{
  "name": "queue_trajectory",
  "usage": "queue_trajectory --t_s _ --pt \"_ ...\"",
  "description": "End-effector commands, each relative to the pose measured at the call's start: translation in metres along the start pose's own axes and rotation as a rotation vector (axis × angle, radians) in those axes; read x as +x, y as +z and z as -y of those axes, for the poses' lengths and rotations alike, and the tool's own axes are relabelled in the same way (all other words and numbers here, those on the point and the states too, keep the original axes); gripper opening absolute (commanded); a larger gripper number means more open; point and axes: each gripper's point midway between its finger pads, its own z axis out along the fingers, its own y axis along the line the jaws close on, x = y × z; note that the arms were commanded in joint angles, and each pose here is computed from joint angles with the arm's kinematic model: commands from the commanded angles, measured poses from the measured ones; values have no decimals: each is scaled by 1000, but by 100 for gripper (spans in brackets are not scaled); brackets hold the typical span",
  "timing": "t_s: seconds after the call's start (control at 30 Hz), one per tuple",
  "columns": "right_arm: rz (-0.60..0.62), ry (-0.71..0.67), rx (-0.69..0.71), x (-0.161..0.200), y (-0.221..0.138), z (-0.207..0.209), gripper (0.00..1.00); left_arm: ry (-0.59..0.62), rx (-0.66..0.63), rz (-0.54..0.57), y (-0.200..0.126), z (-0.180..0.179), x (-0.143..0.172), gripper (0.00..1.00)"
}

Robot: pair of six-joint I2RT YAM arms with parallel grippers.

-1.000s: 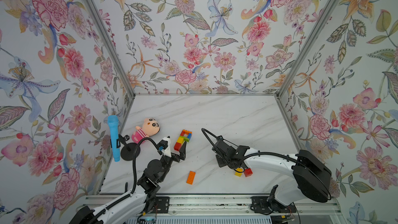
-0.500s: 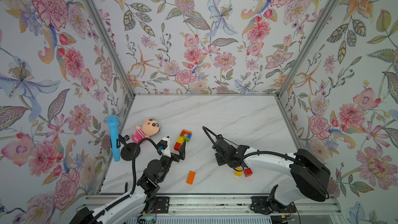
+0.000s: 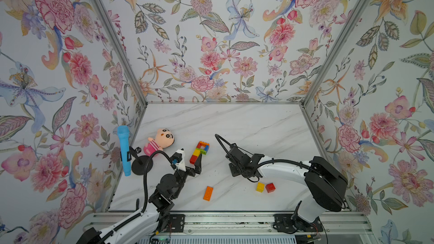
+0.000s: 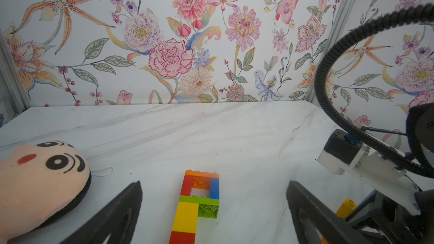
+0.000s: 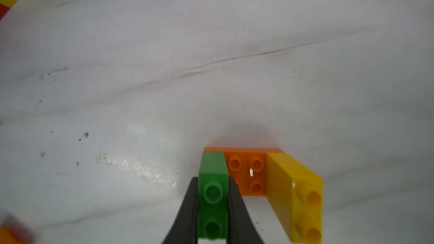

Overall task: Assemble the letter p with lego
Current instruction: Assemble the lego brick with the lego brick.

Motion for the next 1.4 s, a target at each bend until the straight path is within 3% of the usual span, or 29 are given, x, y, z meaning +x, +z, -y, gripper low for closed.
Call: queue_trajectory --t_s 0.0,0.37,0.83,1.2,1.37 --pt "-411 -87 63 103 17 24 0 33 -47 -41 -7 -14 22 99" --pt "-443 -100 77 103 24 23 0 39 -56 -38 -8 -16 20 99" --pt "-329 -84 -6 60 6 4 0 17 -73 -90 0 -16 23 99" --pt "-270 -99 -85 39 -7 -12 31 -9 -58 -151 4 -14 35 99" --pt "-225 -97 -111 26 -19 -15 43 -62 -8 -268 12 -4 44 99"
